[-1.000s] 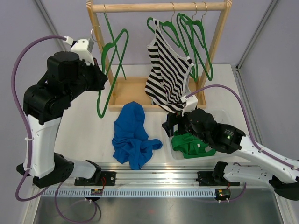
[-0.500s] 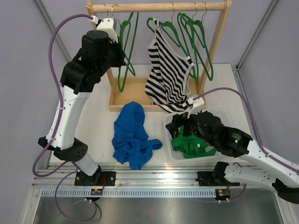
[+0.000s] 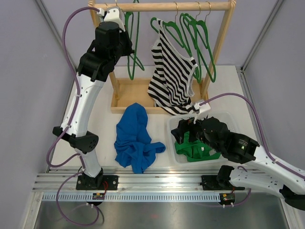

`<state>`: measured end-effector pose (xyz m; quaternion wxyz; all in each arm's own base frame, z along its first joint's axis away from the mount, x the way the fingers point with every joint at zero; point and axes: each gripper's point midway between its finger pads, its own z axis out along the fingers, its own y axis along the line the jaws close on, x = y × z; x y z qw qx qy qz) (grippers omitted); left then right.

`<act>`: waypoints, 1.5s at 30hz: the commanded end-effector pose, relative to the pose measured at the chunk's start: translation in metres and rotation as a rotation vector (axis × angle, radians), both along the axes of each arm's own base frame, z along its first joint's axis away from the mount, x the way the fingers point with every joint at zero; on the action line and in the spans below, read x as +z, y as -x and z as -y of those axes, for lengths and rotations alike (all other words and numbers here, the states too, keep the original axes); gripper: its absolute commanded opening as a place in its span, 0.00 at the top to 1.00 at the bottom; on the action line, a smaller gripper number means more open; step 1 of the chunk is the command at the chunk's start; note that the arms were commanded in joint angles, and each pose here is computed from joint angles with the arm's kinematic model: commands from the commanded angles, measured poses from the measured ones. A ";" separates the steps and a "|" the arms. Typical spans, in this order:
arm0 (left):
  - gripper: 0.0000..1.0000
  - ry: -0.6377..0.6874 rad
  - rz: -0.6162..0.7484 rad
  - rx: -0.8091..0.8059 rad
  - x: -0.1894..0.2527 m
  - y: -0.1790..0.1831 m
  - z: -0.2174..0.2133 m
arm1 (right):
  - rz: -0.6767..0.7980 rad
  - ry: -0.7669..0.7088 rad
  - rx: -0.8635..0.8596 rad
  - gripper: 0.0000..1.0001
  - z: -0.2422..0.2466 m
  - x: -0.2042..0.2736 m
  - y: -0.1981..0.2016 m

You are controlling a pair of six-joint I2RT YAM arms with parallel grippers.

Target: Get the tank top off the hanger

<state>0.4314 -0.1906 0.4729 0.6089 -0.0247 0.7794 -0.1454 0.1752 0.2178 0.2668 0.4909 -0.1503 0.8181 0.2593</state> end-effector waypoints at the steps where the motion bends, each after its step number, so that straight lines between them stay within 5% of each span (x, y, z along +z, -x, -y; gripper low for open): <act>1: 1.00 0.138 0.150 0.008 0.050 -0.011 -0.004 | 0.009 -0.024 -0.004 0.00 0.003 0.004 0.002; 17: 1.00 0.181 0.062 -0.106 0.020 -0.033 0.024 | 0.003 -0.042 0.018 0.00 0.002 -0.002 0.007; 28: 1.00 0.058 -0.083 -0.115 -0.037 -0.047 0.018 | 0.002 -0.055 0.017 0.01 0.009 -0.006 0.012; 45: 0.95 -0.048 -0.195 -0.151 -0.053 -0.005 0.000 | -0.012 -0.064 0.031 0.00 0.005 -0.015 0.014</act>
